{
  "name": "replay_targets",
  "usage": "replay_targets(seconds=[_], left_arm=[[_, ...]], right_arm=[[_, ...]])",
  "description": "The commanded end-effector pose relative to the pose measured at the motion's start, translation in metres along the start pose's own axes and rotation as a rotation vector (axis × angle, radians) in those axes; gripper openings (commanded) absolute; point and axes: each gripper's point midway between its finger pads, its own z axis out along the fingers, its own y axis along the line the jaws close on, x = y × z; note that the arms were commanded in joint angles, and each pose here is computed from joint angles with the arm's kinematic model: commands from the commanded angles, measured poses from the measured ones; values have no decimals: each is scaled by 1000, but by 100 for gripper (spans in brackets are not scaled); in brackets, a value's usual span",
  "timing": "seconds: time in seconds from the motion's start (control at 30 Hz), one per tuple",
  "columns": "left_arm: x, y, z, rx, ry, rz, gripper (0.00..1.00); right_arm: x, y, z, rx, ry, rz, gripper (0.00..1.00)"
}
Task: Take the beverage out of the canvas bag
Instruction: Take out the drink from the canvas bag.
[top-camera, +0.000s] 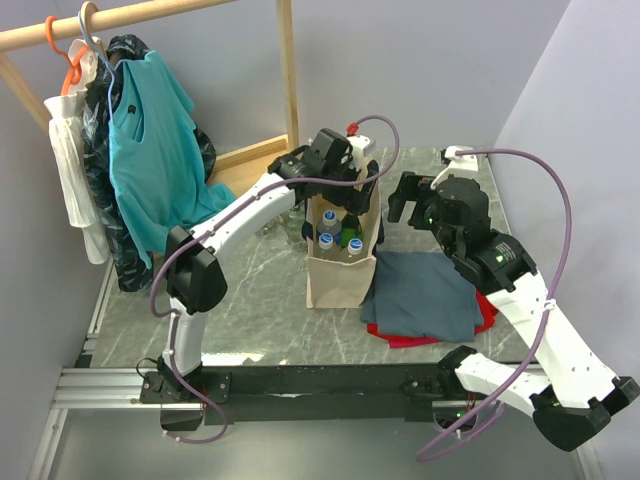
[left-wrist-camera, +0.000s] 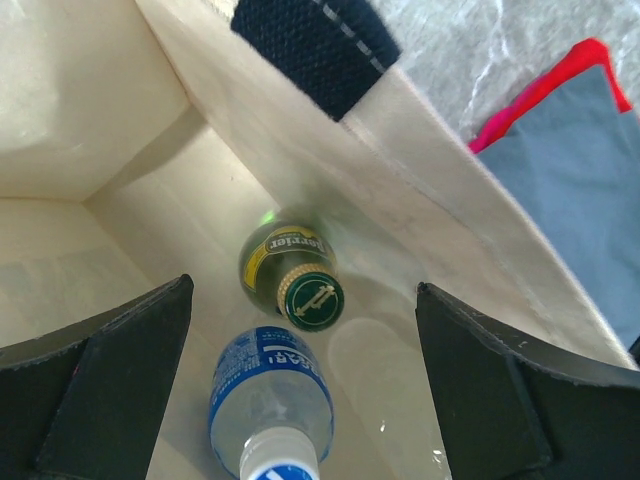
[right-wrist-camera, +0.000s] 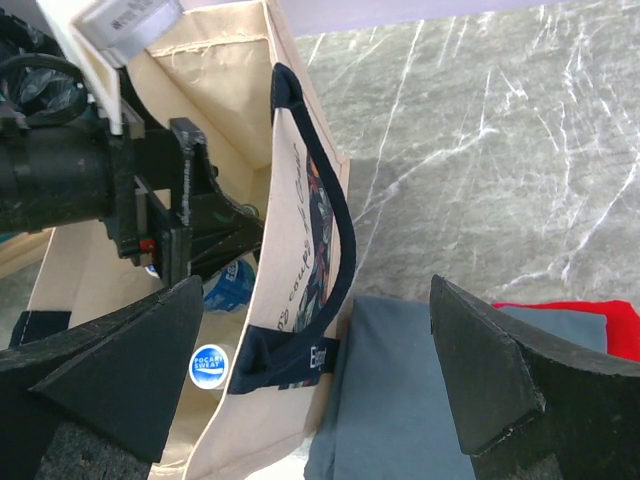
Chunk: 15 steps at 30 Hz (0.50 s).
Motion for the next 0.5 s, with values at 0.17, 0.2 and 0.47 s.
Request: replay_targets(seconds=[0.17, 0.2, 0.47], left_arm=[[1, 0, 6, -21, 10, 25, 99], [2, 0, 7, -22, 13, 24, 99], [3, 1, 12, -36, 10, 26, 92]], right_arm=[[-2, -1, 3, -2, -12, 13, 100], [-2, -1, 3, -4, -10, 12, 100], [-1, -2, 5, -2, -8, 20, 100]])
